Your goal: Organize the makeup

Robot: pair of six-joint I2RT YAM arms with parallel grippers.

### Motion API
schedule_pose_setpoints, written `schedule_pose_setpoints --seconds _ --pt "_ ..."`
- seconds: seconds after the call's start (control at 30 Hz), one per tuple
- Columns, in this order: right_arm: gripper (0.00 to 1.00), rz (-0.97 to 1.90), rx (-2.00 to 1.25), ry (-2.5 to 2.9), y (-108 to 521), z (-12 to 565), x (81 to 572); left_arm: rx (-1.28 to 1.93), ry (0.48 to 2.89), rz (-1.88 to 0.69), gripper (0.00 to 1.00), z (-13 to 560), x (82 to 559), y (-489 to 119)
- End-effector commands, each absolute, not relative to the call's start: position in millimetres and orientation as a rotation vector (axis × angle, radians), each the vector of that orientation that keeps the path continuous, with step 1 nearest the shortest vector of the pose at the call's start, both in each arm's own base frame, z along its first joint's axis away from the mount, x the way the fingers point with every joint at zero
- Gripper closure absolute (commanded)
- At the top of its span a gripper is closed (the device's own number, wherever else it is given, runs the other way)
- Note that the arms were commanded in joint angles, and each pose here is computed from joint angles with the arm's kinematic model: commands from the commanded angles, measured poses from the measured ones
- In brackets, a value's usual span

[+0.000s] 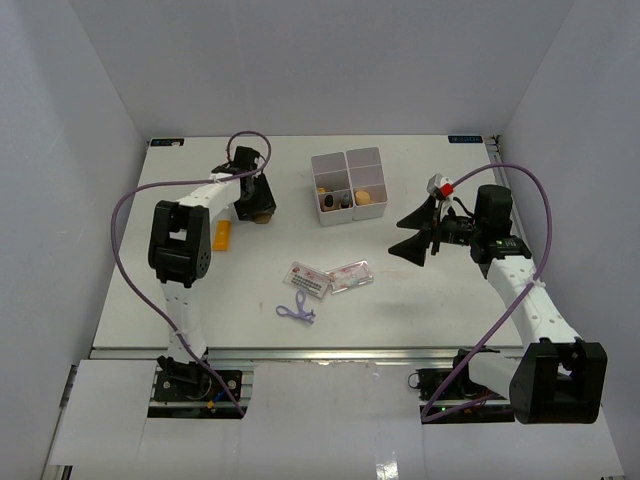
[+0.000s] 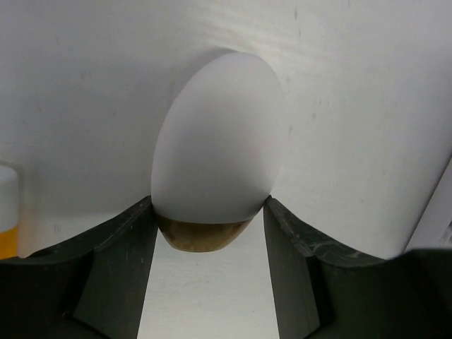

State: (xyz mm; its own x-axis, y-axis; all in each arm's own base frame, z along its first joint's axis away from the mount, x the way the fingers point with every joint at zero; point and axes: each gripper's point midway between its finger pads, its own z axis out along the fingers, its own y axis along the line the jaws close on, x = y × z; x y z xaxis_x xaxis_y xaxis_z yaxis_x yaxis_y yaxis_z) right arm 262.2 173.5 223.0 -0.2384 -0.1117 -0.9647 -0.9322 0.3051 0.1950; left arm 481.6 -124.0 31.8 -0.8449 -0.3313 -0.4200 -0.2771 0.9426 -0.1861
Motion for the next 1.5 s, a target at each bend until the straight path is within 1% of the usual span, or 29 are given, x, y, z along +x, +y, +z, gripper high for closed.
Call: schedule_pose_setpoints --seconds 0.0,0.13,0.2,0.33,0.5,0.6,0.73,0.8,1.17,1.47 --pt "0.07 1.036 -0.99 1.547 172.1 234.3 262.1 -0.207 2.67 -0.333 0.68 40.4 440.4 -137.1" --pt "0.07 1.029 -0.983 1.553 170.9 231.9 262.9 -0.057 2.692 -0.399 0.65 31.8 406.4 -142.2" --pt "0.07 1.027 -0.98 1.557 170.4 230.7 263.3 -0.016 2.704 -0.371 0.62 27.3 395.7 -140.2" --pt "0.07 1.024 -0.978 1.563 170.2 228.0 264.1 0.058 2.709 -0.288 0.5 21.8 385.5 -134.3" --pt "0.07 1.019 -0.977 1.565 169.6 226.6 265.1 0.054 2.691 -0.199 0.35 22.3 390.3 -129.0" --pt "0.07 1.018 -0.976 1.569 169.4 225.3 265.4 0.03 2.676 -0.199 0.28 25.8 396.1 -130.7" --pt "0.07 1.018 -0.978 1.567 169.7 225.2 265.4 0.033 2.654 -0.21 0.26 32.5 404.2 -136.5" --pt "0.07 1.02 -0.978 1.569 169.8 224.8 265.2 0.032 2.64 -0.175 0.25 33.6 410.7 -135.2" --pt "0.07 1.018 -0.979 1.562 169.5 226.9 264.8 0.142 2.62 -0.09 0.25 27.1 429.7 -139.2" --pt "0.07 1.017 -0.977 1.565 168.9 226.1 265.5 0.187 2.582 0.062 0.24 23.7 440.2 -144.2"
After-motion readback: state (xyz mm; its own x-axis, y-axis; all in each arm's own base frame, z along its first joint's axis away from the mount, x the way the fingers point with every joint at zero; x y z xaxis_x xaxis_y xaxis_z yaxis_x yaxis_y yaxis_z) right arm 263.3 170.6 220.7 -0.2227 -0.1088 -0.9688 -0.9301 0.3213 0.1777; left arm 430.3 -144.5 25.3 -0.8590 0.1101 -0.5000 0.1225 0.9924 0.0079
